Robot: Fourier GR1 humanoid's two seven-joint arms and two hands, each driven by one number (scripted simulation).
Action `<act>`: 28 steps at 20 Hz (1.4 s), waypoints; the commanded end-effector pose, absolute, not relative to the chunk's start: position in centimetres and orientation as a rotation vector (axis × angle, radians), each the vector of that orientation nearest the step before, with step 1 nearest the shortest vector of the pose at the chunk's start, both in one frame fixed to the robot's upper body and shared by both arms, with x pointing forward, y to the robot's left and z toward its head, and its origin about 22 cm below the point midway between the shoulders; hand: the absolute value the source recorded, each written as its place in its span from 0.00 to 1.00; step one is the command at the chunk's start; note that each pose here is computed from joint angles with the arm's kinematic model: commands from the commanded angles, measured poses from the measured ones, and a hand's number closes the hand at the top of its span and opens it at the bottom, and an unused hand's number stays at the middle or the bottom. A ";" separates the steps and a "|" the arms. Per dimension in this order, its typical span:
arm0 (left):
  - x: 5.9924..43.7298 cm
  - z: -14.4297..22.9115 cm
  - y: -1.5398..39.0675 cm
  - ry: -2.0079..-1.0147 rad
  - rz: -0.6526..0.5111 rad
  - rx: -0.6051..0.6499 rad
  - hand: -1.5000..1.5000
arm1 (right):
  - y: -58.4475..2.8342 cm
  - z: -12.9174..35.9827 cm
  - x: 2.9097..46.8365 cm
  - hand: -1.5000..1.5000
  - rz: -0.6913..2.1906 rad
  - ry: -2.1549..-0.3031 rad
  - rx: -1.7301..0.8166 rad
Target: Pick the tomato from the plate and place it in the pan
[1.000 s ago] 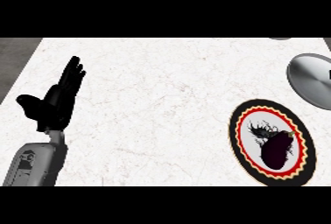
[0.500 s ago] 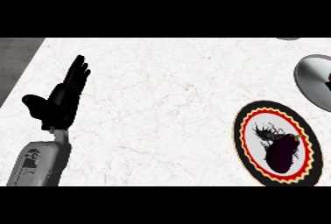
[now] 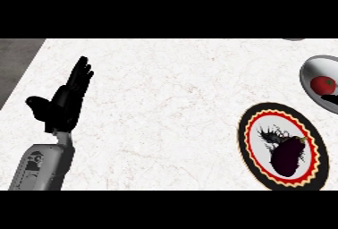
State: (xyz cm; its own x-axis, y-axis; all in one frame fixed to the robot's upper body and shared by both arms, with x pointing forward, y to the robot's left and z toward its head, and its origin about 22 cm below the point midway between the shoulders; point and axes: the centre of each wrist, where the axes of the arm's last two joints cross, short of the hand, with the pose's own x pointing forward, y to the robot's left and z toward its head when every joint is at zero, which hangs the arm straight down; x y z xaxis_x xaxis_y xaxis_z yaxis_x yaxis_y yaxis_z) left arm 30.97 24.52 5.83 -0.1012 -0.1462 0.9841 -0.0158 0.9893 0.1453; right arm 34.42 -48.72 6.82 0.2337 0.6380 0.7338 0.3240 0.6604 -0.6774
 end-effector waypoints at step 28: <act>30.1 5.0 26.7 -1.622 -0.043 0.209 0.50 | -60.5 6.6 18.3 0.00 0.000 -1.705 -0.450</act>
State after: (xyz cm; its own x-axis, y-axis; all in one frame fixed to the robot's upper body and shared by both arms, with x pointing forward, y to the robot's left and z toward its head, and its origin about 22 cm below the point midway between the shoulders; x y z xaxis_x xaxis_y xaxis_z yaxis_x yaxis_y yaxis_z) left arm 29.65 27.37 4.83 -0.0438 -0.1589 0.9863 -0.1030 0.9827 0.1537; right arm 19.26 -60.15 6.84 -0.0358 0.3319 0.9426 0.3777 0.8778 -0.2948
